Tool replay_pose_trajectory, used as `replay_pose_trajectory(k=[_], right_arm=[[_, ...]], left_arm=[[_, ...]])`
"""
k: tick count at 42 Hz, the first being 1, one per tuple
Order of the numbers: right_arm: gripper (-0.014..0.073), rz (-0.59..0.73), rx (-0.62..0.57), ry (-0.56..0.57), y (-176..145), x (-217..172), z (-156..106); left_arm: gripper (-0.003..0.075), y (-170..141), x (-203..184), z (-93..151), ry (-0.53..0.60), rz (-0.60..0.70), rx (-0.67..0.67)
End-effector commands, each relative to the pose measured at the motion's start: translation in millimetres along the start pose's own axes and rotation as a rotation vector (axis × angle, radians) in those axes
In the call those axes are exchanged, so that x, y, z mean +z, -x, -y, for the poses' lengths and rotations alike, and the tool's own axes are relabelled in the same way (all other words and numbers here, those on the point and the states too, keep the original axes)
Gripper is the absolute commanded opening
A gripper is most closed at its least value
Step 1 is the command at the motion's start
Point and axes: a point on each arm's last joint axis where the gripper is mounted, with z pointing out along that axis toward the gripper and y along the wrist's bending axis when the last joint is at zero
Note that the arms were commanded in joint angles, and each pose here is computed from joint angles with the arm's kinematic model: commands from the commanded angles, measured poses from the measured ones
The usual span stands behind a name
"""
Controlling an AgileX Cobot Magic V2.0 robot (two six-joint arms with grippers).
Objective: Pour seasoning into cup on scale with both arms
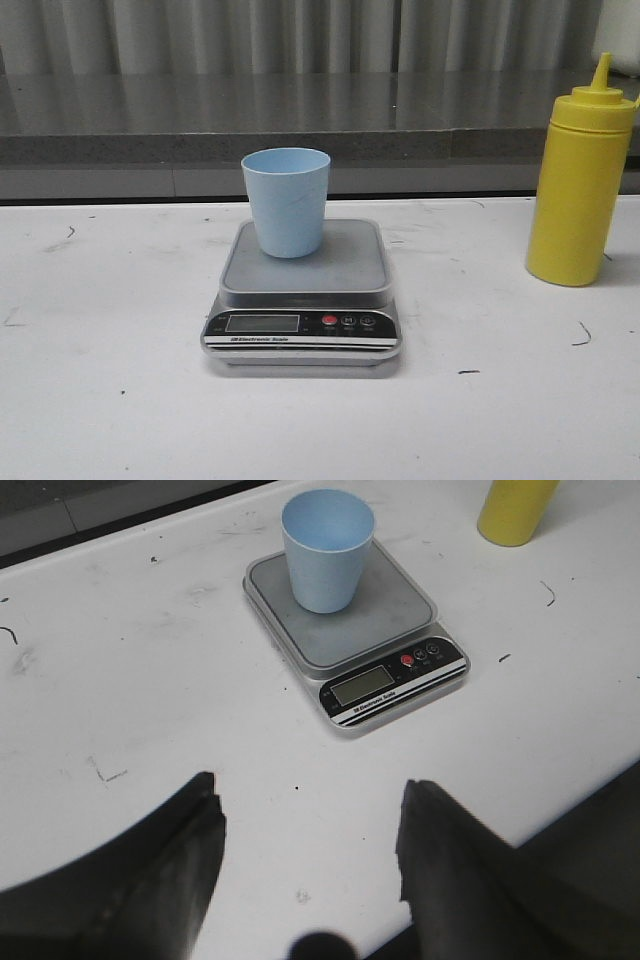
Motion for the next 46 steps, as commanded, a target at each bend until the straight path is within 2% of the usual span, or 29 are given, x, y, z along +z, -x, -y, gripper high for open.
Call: replay_pose_trajectory(k=[1, 16, 35, 40, 46], right_arm=[[0.0593, 0.047, -0.03, 0.013, 10, -24, 1], [0.0593, 0.022, -0.061, 0.145, 6, -38, -8], [0.0584, 0.086, -0.059, 0.155, 12, -38, -9], [0.049, 0.101, -0.058, 0.157, 13, -39, -10], [0.0275, 0.098, -0.058, 0.157, 13, -38, -10]], left_arm=[[0.0386, 12, -5, 1, -0.012, 0.091, -0.006], [0.0386, 12, -5, 1, -0.012, 0.091, -0.006], [0.0386, 12, -5, 1, -0.012, 0.091, -0.006], [0.0386, 12, -5, 1, -0.012, 0.091, -0.006], [0.0386, 12, -5, 1, -0.012, 0.091, -0.006]])
